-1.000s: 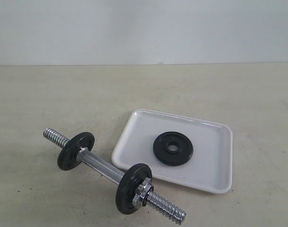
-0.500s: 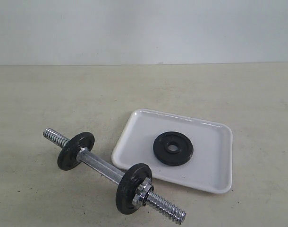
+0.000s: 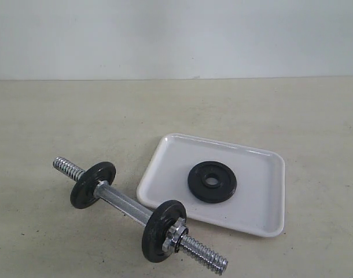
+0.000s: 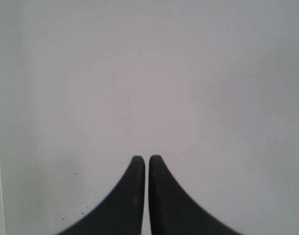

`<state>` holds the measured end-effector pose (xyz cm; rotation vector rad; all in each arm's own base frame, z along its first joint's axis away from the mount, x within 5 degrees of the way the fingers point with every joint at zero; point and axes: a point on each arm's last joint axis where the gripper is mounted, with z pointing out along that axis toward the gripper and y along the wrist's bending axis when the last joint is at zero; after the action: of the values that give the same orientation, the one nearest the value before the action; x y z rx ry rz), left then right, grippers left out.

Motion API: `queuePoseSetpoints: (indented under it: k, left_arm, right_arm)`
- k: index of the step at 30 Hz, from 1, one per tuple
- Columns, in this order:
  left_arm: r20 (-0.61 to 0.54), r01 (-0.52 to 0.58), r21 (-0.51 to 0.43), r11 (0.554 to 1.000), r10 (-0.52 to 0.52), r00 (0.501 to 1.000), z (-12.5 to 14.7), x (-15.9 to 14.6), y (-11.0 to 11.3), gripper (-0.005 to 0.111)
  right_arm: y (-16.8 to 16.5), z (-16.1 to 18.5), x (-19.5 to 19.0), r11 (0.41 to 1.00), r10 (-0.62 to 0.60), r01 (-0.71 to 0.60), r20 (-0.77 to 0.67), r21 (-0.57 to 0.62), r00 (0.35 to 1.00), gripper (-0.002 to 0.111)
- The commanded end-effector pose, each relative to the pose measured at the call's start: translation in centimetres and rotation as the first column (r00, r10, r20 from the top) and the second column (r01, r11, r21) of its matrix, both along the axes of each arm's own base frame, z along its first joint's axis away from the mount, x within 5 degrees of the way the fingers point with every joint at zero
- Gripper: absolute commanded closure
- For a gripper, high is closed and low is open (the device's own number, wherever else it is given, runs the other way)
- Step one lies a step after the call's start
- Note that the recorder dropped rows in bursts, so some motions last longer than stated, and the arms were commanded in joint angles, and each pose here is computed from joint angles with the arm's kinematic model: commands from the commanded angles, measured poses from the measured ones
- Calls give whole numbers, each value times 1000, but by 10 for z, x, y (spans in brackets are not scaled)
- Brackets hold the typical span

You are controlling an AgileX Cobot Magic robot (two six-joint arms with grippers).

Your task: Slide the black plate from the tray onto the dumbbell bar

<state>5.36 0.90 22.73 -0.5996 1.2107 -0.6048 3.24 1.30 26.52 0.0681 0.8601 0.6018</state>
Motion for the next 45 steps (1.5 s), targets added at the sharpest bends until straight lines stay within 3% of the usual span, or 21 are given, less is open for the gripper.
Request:
queuePoseSetpoints:
  k: [1,7,12,16,20,23,26,28,29,33,34,37,41,42,45]
  left_arm:
    - [40,-20,-20,1000,21,999,3,-1,2,102]
    - [43,-22,-22,1000,23,999,4,-2,2,102]
    - [26,19,-102,995,-17,1000,1,-1,1,102]
    - [-74,90,-47,995,-94,993,3,0,-7,102]
    - [-203,170,89,981,-149,968,14,-5,-16,102]
    - [-223,208,257,944,-151,963,32,-12,-20,102]
    - [-158,232,357,905,-186,970,54,-21,-26,102]
    - [-79,228,499,836,-218,973,78,-32,-32,102]
    - [-41,219,604,766,-245,969,92,-41,-37,102]
    - [-70,257,692,675,-291,954,115,-37,-43,102]
    - [-108,295,688,663,-309,945,118,-31,-45,102]
    - [-290,500,486,717,-407,866,118,3,-51,102]
    - [-431,572,371,731,-410,804,106,40,-50,102]
    - [-474,603,316,732,-429,769,99,57,-52,102]
    - [-495,661,201,723,-507,705,91,82,-57,97]
  right_arm:
    - [-1,-2,2,1000,-21,21,-31,-11,999,107]
    - [-1,-7,6,999,-37,34,-101,-32,994,107]
    - [4,-9,6,990,-58,45,-100,-130,993,107]
    - [6,-16,10,973,-100,65,-150,-224,984,107]
    - [5,-19,12,972,-114,70,-191,-226,975,107]
    - [5,-19,12,972,-115,70,-194,-226,974,107]
    - [5,-19,12,972,-115,70,-194,-226,974,107]
    - [5,-19,12,972,-115,70,-194,-226,974,107]
    - [4,-19,12,971,-117,71,-197,-226,973,107]
    - [4,-20,13,978,-105,60,-220,-202,970,107]
    - [4,-20,13,980,-96,53,-224,-190,970,107]
    - [4,-19,12,983,-85,46,-217,-179,973,107]
    - [4,-19,12,983,-84,45,-214,-179,973,107]
    - [4,-19,12,983,-84,45,-214,-179,973,107]
    - [4,-19,12,986,-73,37,-219,-164,973,107]
